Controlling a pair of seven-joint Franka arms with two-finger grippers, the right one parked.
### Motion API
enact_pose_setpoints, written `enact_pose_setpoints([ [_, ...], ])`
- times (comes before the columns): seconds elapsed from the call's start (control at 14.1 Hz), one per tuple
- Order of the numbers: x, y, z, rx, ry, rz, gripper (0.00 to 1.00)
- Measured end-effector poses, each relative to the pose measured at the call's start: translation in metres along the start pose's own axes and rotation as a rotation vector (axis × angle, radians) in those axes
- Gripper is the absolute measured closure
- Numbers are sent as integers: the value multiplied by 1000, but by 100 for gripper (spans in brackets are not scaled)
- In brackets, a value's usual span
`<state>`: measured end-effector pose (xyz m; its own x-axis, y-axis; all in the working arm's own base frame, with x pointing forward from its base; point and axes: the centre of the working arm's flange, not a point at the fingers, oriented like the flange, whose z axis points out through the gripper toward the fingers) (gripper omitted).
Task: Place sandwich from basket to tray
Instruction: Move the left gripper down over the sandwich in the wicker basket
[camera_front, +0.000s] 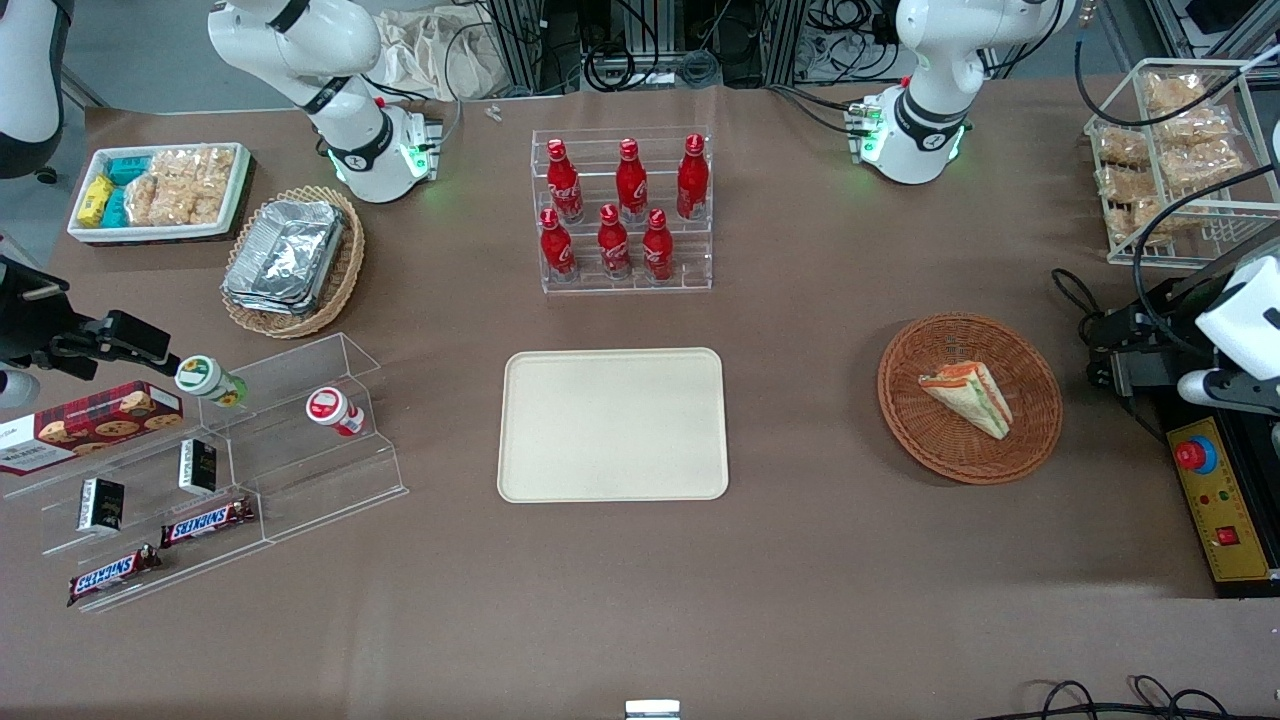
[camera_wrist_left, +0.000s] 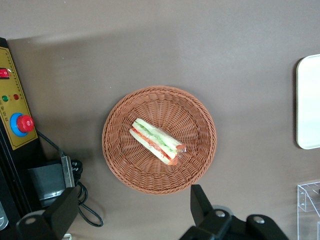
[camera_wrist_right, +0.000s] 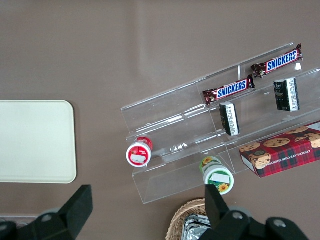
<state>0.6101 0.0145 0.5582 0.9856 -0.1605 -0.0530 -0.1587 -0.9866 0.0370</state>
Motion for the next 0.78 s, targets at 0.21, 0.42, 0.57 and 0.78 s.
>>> enact_pose_setpoints([
  [0.21, 1, 0, 2, -1, -2, -2, 0],
  [0.42, 2, 3, 4, -2, -12, -101, 0],
  [0.57, 3, 11, 20, -3, -46, -191, 0],
  [0.78, 2, 17, 57, 2, -92, -359, 0],
])
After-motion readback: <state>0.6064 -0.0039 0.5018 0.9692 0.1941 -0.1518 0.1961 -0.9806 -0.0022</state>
